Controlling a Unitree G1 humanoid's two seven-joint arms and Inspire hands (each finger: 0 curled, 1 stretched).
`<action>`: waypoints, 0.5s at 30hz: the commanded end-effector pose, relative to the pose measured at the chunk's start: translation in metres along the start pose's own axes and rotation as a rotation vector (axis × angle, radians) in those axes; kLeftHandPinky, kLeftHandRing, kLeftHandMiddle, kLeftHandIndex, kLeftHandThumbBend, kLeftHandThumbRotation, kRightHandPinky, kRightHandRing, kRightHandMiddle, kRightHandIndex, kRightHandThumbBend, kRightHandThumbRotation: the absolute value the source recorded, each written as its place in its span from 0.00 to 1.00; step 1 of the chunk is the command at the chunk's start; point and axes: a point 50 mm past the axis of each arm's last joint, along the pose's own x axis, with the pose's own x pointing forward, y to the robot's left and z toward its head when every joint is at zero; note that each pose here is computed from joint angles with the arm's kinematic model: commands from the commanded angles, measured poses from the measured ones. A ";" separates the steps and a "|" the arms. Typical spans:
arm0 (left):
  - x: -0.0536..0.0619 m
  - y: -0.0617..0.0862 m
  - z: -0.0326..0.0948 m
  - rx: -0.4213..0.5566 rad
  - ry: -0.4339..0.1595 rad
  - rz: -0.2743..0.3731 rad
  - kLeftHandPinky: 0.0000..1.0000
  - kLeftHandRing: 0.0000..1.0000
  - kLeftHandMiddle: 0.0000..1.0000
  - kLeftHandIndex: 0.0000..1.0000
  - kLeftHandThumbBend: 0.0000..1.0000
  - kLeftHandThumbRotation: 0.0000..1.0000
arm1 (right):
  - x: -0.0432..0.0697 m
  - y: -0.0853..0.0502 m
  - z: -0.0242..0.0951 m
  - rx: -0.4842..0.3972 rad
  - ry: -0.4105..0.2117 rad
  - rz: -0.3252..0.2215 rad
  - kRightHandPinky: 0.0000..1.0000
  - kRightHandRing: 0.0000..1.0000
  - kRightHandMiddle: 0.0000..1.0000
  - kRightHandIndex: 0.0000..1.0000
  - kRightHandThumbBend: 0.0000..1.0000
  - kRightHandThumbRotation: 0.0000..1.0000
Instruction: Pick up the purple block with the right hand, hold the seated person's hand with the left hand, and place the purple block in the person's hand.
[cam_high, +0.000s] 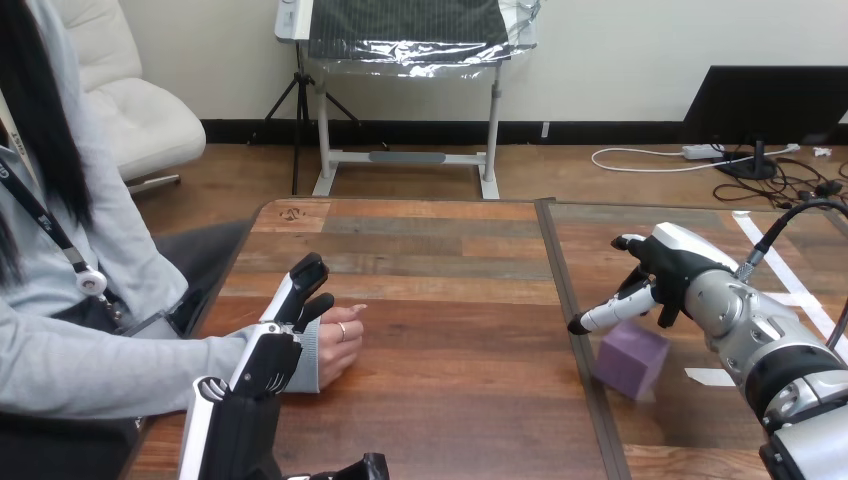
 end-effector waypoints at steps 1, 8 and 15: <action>0.011 -0.001 0.002 0.003 -0.063 -0.002 0.87 0.94 0.95 0.90 1.00 0.58 | 0.000 -0.032 0.032 -0.026 -0.083 -0.084 0.66 0.85 0.89 0.95 0.97 0.30; 0.010 0.000 0.002 0.015 -0.067 0.010 0.85 0.93 0.94 0.90 1.00 0.60 | -0.001 -0.033 0.032 -0.042 -0.085 -0.090 0.59 0.80 0.83 0.94 0.97 0.30; 0.009 -0.002 0.002 0.004 -0.059 0.011 0.85 0.93 0.94 0.90 1.00 0.60 | -0.001 -0.033 0.033 -0.062 -0.083 -0.093 0.62 0.82 0.85 0.93 0.97 0.31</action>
